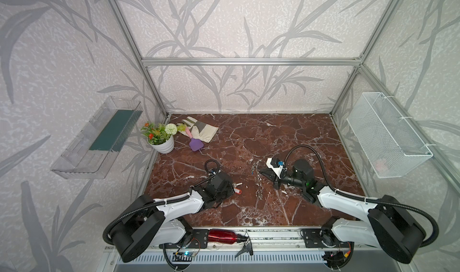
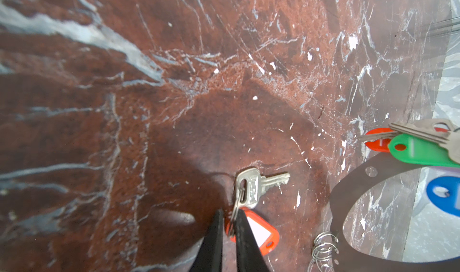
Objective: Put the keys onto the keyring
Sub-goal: 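Close the left gripper on the ring of the red-tag key, then lift the red-tag key and carry it to the plate's ring chain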
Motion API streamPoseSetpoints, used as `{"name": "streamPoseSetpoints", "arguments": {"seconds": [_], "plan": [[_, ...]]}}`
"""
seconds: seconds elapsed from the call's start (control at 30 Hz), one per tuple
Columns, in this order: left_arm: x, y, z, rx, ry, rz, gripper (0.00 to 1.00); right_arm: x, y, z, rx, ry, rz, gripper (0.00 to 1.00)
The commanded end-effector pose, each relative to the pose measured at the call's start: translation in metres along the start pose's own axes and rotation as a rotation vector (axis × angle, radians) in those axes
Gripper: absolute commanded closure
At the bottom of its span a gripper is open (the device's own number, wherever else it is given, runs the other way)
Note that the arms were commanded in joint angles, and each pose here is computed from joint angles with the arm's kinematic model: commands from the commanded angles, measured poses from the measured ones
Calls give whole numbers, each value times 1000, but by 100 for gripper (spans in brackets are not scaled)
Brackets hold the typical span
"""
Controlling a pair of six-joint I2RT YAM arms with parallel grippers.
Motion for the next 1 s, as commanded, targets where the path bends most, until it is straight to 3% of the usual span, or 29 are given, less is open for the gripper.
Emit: {"name": "streamPoseSetpoints", "arguments": {"seconds": [0.0,0.2,0.4,0.53,0.7,0.77,0.83,0.97], "plan": [[-4,1,3,-25,-5,-34,87,-16,-4,4,-29,19,-36,100],[-6,0,1,-24,-15,-37,90,-15,-4,4,-29,19,-37,100],[-15,9,-7,-20,-80,-52,100,-15,-4,5,-35,22,-39,100],[-24,26,-14,-7,-194,-26,100,-15,-4,4,-31,32,-50,100],[-26,54,-34,168,-437,60,100,-17,-6,9,-34,77,-78,100],[-31,64,-42,194,-474,35,100,-16,-7,11,-34,90,-72,100],[-34,69,-64,343,-541,-12,100,-16,-8,13,-41,107,-72,100],[-41,82,-87,391,-716,37,100,-19,-10,14,-38,136,-75,100]]}}
Point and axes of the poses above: each gripper's point midway between its finger pads, its own y axis back along the fingers, its own z axis along the line the jaws close on, x = y × z, the point moved 4 cm from there along y, back along the fingers, and after that the axes turned 14 degrees about -y, right-handed, at the moved point
